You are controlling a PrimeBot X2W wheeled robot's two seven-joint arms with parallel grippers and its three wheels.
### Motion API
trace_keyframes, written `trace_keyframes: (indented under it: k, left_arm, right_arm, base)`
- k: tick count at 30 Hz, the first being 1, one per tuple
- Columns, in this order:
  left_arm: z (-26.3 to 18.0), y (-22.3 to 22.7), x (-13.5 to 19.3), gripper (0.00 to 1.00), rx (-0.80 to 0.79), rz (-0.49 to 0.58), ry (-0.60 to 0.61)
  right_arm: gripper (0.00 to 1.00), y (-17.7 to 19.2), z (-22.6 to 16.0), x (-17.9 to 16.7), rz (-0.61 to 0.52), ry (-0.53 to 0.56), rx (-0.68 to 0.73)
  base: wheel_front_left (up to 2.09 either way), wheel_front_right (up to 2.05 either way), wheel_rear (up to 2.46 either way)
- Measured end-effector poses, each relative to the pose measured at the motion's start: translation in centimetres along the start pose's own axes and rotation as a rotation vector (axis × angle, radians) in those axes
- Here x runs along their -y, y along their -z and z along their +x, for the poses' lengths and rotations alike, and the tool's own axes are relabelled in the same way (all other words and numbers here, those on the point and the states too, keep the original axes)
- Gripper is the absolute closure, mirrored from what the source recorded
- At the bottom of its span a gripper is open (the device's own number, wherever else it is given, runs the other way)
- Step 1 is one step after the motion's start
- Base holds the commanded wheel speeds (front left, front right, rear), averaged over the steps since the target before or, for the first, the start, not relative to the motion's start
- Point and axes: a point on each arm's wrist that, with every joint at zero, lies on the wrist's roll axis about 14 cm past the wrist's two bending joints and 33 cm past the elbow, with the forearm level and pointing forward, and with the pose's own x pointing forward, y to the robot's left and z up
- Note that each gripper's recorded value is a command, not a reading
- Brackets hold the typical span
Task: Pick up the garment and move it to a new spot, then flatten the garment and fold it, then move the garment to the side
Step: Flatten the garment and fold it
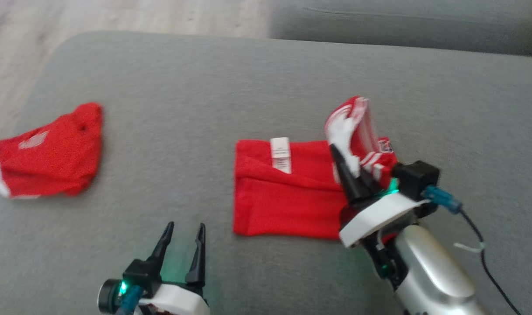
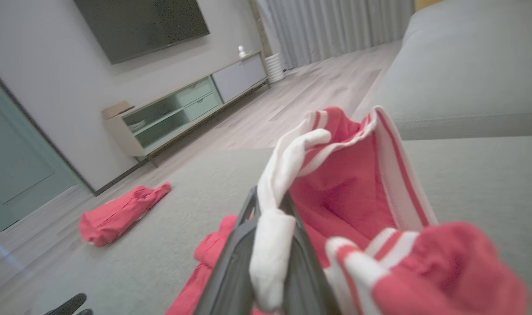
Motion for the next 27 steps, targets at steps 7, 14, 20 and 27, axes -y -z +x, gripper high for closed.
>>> trace_keyframes:
  k: [7, 14, 20, 27]
  left_arm:
    - [-2.1, 0.3, -2.3, 0.0, 0.003, -0.003, -0.082]
    - [-3.0, 0.7, -3.7, 0.0, -0.008, -0.011, -0.136]
    - [-2.0, 0.2, -2.8, 0.0, 0.003, -0.002, -0.101]
    - [-0.7, -1.0, -1.5, 0.0, 0.033, 0.023, -0.049]
  right_arm:
    - [1.0, 3.6, 2.4, -5.2, -0.012, -0.169, -0.126]
    - [0.0, 3.6, 4.0, -8.0, 0.05, -0.252, -0.113]
    - [0.0, 1.1, 3.8, -4.7, 0.011, -0.155, -0.021]
    - [0.0, -3.8, 1.1, 3.9, -0.102, 0.113, 0.127]
  base:
    - [0.0, 0.0, 0.0]
    - [0.0, 0.0, 0.0]
    - [0.0, 0.0, 0.0]
    - [0.0, 0.0, 0.0]
